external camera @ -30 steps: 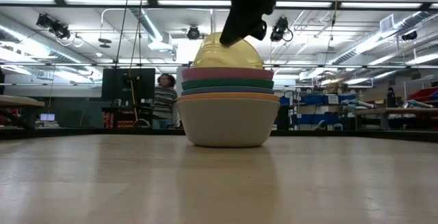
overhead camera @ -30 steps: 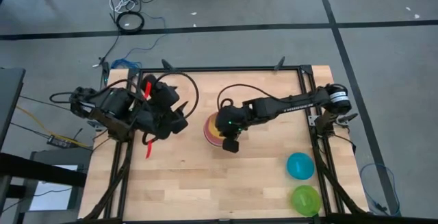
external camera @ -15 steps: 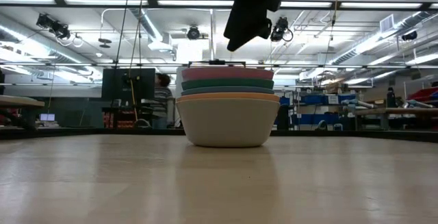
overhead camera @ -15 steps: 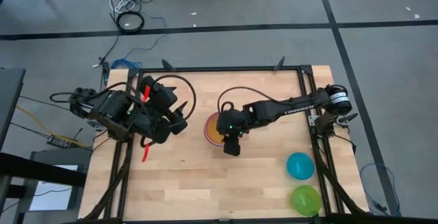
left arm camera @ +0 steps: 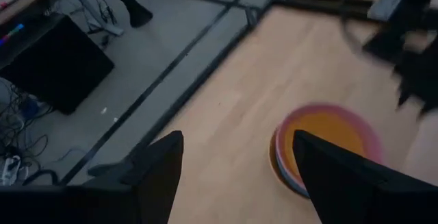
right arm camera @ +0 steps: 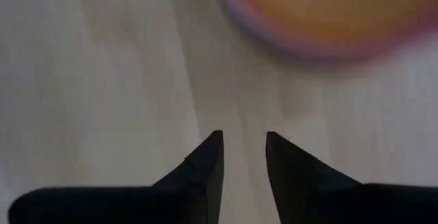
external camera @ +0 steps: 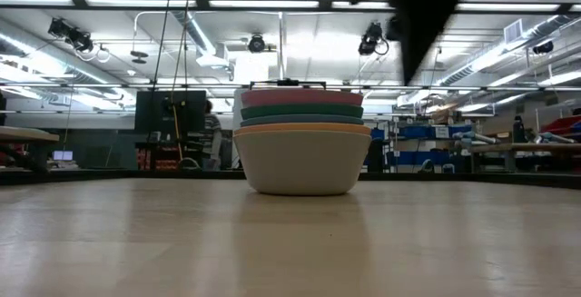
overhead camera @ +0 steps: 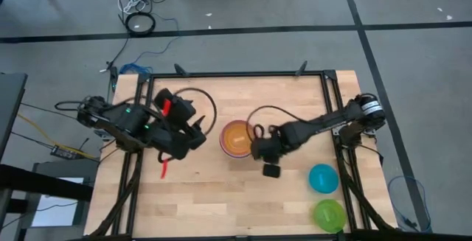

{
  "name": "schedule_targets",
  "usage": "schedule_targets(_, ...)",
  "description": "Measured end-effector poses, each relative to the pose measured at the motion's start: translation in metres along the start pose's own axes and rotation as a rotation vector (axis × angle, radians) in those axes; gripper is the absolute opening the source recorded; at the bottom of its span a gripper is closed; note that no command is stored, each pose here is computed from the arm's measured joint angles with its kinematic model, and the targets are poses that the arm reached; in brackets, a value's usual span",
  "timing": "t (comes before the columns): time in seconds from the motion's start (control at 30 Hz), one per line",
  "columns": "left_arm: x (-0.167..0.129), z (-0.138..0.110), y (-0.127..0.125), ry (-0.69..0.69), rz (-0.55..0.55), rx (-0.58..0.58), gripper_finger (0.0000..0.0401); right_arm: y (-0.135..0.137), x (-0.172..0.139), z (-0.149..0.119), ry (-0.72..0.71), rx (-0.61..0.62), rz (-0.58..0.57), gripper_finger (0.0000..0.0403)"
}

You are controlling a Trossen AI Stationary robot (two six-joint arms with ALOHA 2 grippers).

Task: Nest bowls inside each other
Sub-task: Stack the light blue bowl on top of the yellow bowl

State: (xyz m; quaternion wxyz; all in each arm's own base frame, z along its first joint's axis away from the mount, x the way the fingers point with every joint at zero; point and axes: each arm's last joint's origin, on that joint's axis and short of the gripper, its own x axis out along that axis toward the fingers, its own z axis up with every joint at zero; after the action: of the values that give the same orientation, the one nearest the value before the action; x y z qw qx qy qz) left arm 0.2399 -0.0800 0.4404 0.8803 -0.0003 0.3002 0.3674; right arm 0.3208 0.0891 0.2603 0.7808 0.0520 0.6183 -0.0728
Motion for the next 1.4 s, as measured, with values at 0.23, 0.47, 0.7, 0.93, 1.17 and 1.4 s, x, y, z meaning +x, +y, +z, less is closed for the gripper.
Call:
schedule_targets(0.23,0.023,-0.026,-0.020,0.071,0.022,0.021,0.0284,0.017,0.002,-0.061,0.078,0.127,-0.012,0.0124)
schedule_targets(0.47,0.036,-0.034,-0.039,0.050,-0.037,-0.015,0.0284,0.011,0.016,-0.128,0.124,0.363,0.036,0.0165)
schedule_targets(0.7,0.036,-0.023,-0.050,-0.045,-0.102,-0.044,0.0284,0.019,0.018,-0.173,0.145,0.560,0.124,0.0179)
schedule_targets(0.93,0.035,-0.012,-0.057,-0.136,-0.143,-0.050,0.0284,0.039,0.024,-0.188,0.174,0.639,0.119,0.0178)
schedule_targets(1.17,0.034,-0.008,-0.060,-0.167,-0.159,-0.044,0.0284,0.055,0.043,-0.189,0.224,0.666,0.106,0.0175)
schedule_targets(1.4,0.033,-0.007,-0.060,-0.173,-0.161,-0.028,0.0284,0.059,0.053,-0.189,0.222,0.661,0.076,0.0158)
